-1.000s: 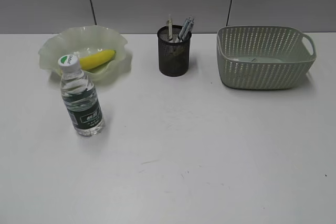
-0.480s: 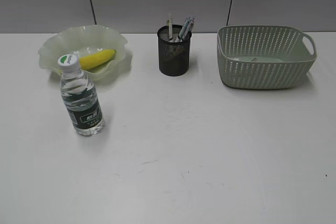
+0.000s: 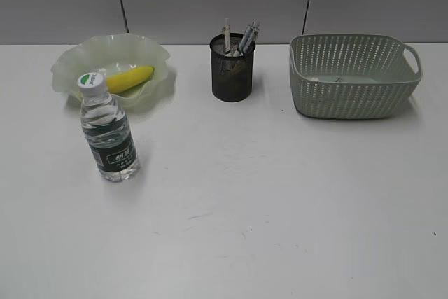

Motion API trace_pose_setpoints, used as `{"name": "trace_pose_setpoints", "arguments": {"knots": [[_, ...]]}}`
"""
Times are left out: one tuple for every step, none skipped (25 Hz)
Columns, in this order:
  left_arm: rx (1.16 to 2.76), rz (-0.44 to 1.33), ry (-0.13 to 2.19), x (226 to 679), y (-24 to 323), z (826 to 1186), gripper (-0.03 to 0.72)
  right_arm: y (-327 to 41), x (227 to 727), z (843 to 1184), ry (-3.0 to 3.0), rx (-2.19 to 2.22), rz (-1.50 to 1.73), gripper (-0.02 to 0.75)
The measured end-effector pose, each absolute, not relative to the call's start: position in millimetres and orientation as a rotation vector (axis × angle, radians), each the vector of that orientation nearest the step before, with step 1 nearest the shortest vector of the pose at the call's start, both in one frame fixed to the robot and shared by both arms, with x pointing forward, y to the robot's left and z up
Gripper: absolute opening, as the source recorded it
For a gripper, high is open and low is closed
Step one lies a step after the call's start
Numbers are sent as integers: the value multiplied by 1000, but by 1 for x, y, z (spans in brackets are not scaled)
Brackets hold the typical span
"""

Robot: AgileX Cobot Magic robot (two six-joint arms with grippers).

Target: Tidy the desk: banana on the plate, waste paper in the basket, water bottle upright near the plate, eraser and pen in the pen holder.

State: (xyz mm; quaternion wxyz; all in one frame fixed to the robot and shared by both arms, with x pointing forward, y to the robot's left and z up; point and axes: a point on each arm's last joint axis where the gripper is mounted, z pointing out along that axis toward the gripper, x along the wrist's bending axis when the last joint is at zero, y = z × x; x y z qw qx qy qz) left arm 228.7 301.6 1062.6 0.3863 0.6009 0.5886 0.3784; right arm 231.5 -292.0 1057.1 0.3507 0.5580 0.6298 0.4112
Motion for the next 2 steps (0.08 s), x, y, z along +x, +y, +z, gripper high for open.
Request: {"name": "trace_pose_setpoints", "arguments": {"knots": [[1530, 963, 1499, 229, 302, 1063, 235, -292, 231, 1057, 1631, 1445, 1065, 498], [1530, 963, 1499, 229, 302, 1063, 235, -292, 231, 1057, 1631, 1445, 1065, 498]]}}
